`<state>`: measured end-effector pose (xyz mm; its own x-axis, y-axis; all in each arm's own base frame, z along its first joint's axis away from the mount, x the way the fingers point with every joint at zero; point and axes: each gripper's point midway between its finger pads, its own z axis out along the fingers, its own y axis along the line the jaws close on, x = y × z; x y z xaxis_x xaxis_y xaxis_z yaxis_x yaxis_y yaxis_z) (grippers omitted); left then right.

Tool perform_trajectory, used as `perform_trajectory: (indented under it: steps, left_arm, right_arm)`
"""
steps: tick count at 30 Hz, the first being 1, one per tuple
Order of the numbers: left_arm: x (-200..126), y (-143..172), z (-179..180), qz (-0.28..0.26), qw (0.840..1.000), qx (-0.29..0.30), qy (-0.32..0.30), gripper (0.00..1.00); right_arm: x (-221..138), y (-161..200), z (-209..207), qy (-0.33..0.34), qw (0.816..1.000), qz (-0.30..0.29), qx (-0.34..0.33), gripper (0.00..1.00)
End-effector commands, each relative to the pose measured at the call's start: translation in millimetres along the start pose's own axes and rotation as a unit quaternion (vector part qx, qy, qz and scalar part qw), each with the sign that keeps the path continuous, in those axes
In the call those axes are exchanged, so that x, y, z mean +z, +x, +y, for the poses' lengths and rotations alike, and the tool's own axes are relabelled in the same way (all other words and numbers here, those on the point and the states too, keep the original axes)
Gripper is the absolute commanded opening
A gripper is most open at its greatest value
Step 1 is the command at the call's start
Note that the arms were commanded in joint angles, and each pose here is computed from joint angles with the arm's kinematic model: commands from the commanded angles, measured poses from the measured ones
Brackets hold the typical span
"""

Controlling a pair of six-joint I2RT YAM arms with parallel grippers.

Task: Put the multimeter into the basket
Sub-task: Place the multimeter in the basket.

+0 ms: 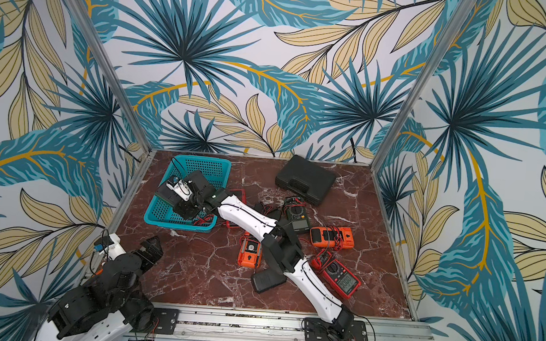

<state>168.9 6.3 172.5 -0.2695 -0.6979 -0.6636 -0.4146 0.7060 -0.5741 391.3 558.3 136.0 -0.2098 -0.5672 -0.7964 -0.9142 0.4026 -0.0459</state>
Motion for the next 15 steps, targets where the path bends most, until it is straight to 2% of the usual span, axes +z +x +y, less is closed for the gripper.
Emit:
perform_trajectory:
  steps: [1,9,15]
  left_arm:
    - [-11.0,-17.3,1.9,-0.024,1.000,0.015,-0.005,1.00]
    - [-16.8,-26.2,-1.6,-0.034,0.999,0.018,0.001,1.00]
    - [-13.9,-22.1,-1.3,-0.029,0.999,0.019,0.000,1.00]
  right_arm:
    - [-15.7,3.5,13.3,-0.026,0.999,0.017,-0.032,0.07]
    - [-10.3,32.0,14.7,-0.029,0.996,0.065,-0.048,0.11]
    - [-8.1,42.0,8.3,-0.012,0.994,0.089,-0.068,0.20]
